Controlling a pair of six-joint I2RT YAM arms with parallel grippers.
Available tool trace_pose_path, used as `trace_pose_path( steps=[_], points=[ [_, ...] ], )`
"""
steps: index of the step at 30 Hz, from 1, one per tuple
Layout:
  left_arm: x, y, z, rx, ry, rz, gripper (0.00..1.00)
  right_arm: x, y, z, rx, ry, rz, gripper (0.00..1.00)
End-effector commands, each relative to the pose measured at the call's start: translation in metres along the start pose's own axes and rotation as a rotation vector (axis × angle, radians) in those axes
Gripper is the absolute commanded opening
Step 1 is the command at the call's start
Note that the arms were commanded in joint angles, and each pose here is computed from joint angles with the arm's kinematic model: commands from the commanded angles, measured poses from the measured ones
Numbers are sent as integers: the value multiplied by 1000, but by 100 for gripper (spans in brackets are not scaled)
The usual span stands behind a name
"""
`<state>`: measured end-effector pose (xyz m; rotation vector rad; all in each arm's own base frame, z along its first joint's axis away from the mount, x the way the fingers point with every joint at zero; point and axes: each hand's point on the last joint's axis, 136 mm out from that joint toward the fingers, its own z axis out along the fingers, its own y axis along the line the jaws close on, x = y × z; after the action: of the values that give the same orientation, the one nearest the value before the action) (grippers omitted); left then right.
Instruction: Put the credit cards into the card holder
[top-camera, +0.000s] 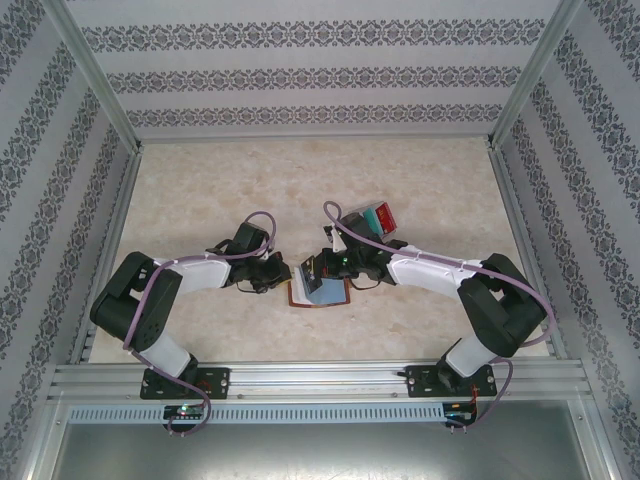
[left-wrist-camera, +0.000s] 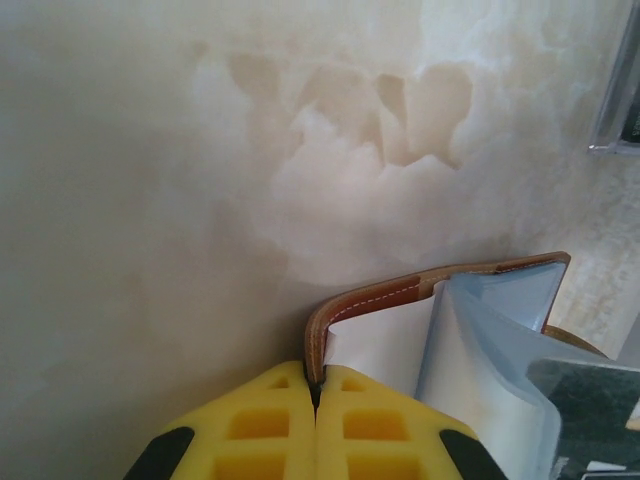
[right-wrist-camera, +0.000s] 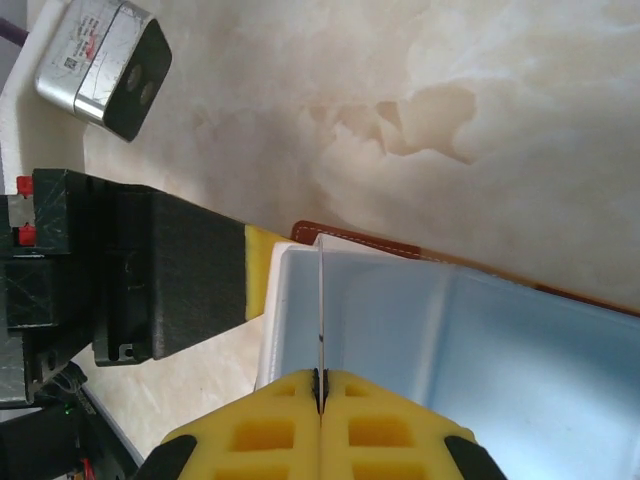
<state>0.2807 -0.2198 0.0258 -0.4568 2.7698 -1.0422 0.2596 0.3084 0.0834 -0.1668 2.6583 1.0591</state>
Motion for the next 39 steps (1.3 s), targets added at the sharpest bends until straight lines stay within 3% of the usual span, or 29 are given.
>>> trace_pose_path(
  steps=[1, 7, 12, 14, 16, 19, 21, 25, 27, 28, 32, 35, 39],
  points=[
    [-4, -3, 5, 17, -17, -16, 0, 3, -6, 8, 21, 14, 16, 0],
    [-4, -8, 14, 42, -30, -20, 0, 15, -25, 20, 77, 58, 37, 0],
    [-5, -4, 13, 17, -47, -18, 1, 19, -43, 7, 174, 24, 24, 0],
    [-4, 0, 10, -11, -47, -13, 14, 20, -48, 4, 191, 10, 21, 0],
    [-3, 3, 8, -23, -49, -6, 15, 21, -44, 8, 157, 28, 8, 0],
    [-1, 3, 3, -33, -49, 4, 33, 22, -35, 14, 116, 52, 14, 0],
    [-1, 4, -3, -43, -62, 9, 37, 21, -40, 15, 145, 49, 22, 0],
    [-1, 4, -17, -60, -103, 15, 61, 20, -47, 14, 172, 34, 31, 0],
    [0, -2, -24, -56, -123, 34, 64, 20, -46, 14, 168, 35, 34, 0],
    [-1, -10, -26, -34, -129, 49, 62, 19, -46, 14, 163, 36, 36, 0],
    [4, -50, -27, 96, -97, 108, 30, 20, -46, 14, 159, 32, 43, 0],
    [5, -61, -18, 138, -69, 92, 19, 20, -48, 15, 159, 32, 52, 0],
    [11, -65, 2, 192, -18, 50, 14, 18, -46, 15, 153, 28, 56, 0]
  ],
)
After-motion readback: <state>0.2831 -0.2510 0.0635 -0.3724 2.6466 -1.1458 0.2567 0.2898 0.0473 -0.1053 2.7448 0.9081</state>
